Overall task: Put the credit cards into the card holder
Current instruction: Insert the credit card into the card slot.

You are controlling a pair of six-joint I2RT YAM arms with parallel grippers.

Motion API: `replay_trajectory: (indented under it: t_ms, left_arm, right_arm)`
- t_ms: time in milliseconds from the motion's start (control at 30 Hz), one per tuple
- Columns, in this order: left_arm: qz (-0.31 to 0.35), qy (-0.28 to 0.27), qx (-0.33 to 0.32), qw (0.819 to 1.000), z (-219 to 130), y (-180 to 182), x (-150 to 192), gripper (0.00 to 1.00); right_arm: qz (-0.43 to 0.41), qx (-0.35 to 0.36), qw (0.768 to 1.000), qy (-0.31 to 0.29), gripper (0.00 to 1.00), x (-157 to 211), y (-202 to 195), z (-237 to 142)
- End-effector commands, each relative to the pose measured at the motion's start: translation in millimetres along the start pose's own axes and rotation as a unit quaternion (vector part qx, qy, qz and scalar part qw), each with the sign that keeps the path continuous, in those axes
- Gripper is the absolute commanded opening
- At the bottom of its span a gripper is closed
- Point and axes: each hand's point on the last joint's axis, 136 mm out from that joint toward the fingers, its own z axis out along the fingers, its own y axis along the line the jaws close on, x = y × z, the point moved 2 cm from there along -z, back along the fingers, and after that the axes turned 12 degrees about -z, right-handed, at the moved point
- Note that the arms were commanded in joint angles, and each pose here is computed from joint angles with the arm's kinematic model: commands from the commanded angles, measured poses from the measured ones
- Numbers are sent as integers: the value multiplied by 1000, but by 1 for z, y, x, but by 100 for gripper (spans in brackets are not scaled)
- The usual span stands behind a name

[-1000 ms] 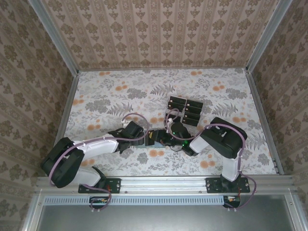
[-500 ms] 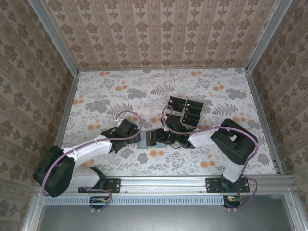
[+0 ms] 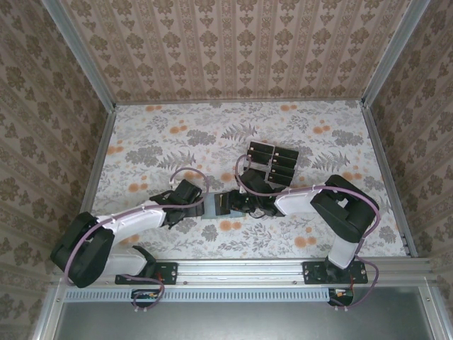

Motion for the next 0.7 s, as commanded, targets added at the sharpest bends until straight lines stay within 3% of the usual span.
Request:
replay_trajectory:
  t_ms: [0, 667]
  left_arm:
    - [-11, 13, 0, 1000, 6, 1, 7, 96]
    - [-8, 19, 14, 1000, 13, -6, 21, 95]
  right_arm:
    - [10, 53, 998, 34, 40, 18, -21, 3]
    - [-29, 33, 997, 61, 41, 16, 18, 22]
